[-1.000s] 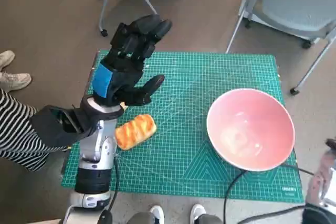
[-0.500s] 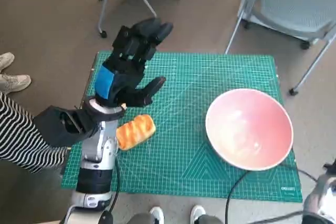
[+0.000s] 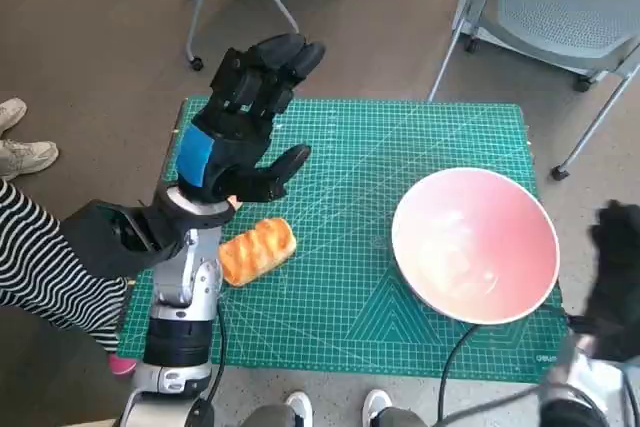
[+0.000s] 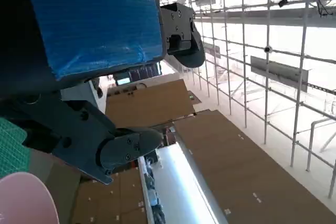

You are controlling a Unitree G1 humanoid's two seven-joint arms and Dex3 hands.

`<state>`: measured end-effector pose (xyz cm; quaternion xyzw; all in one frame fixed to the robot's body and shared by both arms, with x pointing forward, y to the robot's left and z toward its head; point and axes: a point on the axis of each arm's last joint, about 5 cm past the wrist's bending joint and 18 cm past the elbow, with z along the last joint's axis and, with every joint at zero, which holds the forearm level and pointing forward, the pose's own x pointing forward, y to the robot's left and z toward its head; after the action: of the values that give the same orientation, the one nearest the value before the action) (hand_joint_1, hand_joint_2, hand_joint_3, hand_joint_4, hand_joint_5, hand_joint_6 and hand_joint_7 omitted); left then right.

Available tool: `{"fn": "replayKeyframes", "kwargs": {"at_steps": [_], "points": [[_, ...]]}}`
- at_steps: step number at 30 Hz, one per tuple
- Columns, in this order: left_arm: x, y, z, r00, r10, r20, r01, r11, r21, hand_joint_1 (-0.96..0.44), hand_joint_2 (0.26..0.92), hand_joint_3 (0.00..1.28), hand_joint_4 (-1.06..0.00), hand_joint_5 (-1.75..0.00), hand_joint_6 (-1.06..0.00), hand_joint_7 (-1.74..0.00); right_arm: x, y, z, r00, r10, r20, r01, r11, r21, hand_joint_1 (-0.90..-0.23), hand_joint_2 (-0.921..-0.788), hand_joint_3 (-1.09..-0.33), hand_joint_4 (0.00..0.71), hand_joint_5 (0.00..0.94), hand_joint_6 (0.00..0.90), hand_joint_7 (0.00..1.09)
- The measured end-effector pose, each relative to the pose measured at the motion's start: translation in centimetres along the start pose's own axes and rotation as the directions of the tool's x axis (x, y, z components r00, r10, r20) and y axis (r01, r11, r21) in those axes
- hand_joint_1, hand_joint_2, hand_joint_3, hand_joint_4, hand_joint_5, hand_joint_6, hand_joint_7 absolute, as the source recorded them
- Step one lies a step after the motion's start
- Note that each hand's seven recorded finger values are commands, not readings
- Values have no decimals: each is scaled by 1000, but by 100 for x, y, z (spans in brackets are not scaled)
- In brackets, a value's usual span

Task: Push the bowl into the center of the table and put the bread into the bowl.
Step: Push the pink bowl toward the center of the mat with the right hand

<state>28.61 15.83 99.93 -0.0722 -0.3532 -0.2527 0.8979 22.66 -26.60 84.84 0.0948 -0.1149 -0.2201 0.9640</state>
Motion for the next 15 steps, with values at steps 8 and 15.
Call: {"fn": "replayKeyframes", "kwargs": {"at_steps": [8, 15], "points": [[-14, 42, 21, 1000, -1, -4, 1, 1000, 14, -148, 722, 609, -2, -454, 1, -730, 29, 288, -88, 998, 59, -36, -54, 991, 126, -597, -921, -877, 116, 1, 67, 451], [-26, 81, 49, 1000, -1, -5, 1, 1000, 29, -156, 755, 540, -22, -417, 1, -725, 73, 491, -105, 994, 106, -39, -96, 972, 215, -604, -921, -857, 119, 3, 77, 446]]}}
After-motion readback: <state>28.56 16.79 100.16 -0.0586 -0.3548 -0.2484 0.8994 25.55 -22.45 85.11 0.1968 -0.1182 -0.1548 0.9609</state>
